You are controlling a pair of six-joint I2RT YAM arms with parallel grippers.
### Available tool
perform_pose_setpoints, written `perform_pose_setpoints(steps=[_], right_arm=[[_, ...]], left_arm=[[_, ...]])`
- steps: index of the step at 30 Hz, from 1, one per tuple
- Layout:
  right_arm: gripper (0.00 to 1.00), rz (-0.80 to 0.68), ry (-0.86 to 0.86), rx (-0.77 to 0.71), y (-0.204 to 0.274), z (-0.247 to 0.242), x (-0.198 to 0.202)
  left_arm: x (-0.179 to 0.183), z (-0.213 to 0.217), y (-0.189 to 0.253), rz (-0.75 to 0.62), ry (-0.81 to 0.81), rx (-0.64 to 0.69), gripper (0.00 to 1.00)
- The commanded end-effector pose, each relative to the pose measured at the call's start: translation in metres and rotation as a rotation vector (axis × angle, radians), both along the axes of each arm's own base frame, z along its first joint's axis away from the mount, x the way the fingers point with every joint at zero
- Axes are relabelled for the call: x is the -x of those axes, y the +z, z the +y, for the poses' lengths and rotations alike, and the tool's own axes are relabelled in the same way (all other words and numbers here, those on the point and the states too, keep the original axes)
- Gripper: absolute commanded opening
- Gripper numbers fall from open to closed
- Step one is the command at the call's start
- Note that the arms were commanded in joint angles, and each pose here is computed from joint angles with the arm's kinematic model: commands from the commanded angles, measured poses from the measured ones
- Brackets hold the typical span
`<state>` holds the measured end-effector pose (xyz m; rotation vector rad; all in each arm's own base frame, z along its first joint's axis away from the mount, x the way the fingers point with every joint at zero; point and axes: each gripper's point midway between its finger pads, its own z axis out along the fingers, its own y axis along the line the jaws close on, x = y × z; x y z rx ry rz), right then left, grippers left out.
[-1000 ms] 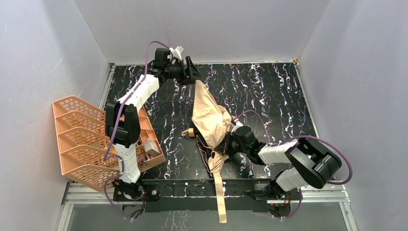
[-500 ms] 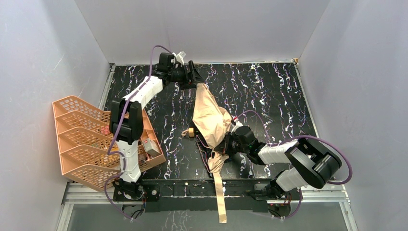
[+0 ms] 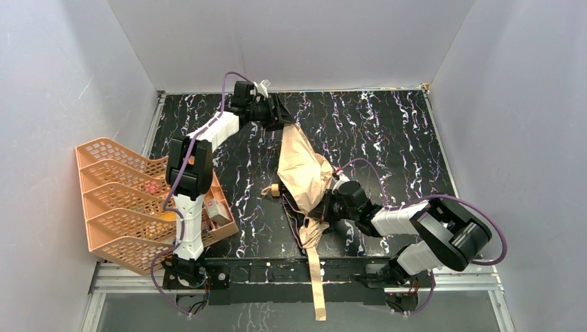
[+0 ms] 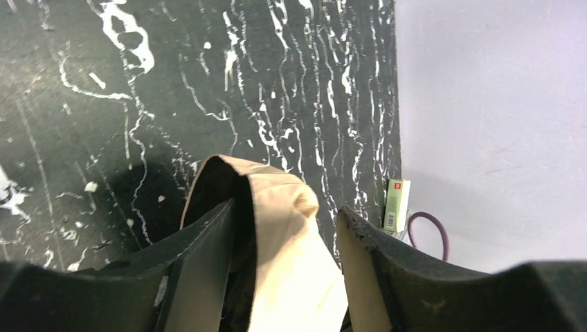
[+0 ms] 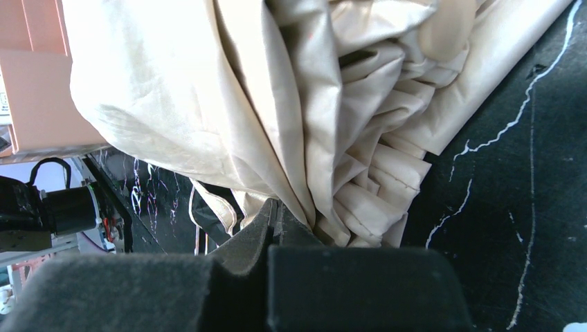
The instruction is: Put away the umbrella
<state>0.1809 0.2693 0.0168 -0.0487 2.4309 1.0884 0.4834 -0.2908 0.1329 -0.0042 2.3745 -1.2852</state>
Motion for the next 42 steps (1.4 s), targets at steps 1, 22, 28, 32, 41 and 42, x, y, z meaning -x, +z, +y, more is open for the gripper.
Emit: perform_pose_setpoints(steps=[1, 22, 28, 32, 41, 42], right_arm=[[0.0, 0.15, 0.002, 0.238, -0.057, -0.044, 0.034], [0.0, 0.16, -0.013, 0.219, -0.057, -0.04, 0.031], [0.0, 0.163, -0.026, 0.183, -0.054, -0.03, 0.025], [0.0, 0.155, -0.04, 0.167, -0.05, -0.026, 0.02], [0.0, 0.112, -0.05, 0.137, -0.035, -0.019, 0.009], [0.0, 0.109, -0.048, 0.132, -0.034, -0.018, 0.008]], left_arm=[[-0.001, -0.014, 0.058, -0.113, -0.053, 0.107, 0.48], [0.011, -0.024, 0.122, -0.255, -0.122, 0.224, 0.0], [0.063, -0.034, 0.157, -0.359, -0.152, 0.207, 0.0], [0.103, -0.037, 0.157, -0.399, -0.156, 0.161, 0.0], [0.206, -0.053, 0.115, -0.368, -0.168, 0.095, 0.0], [0.217, -0.055, 0.11, -0.365, -0.163, 0.103, 0.0]])
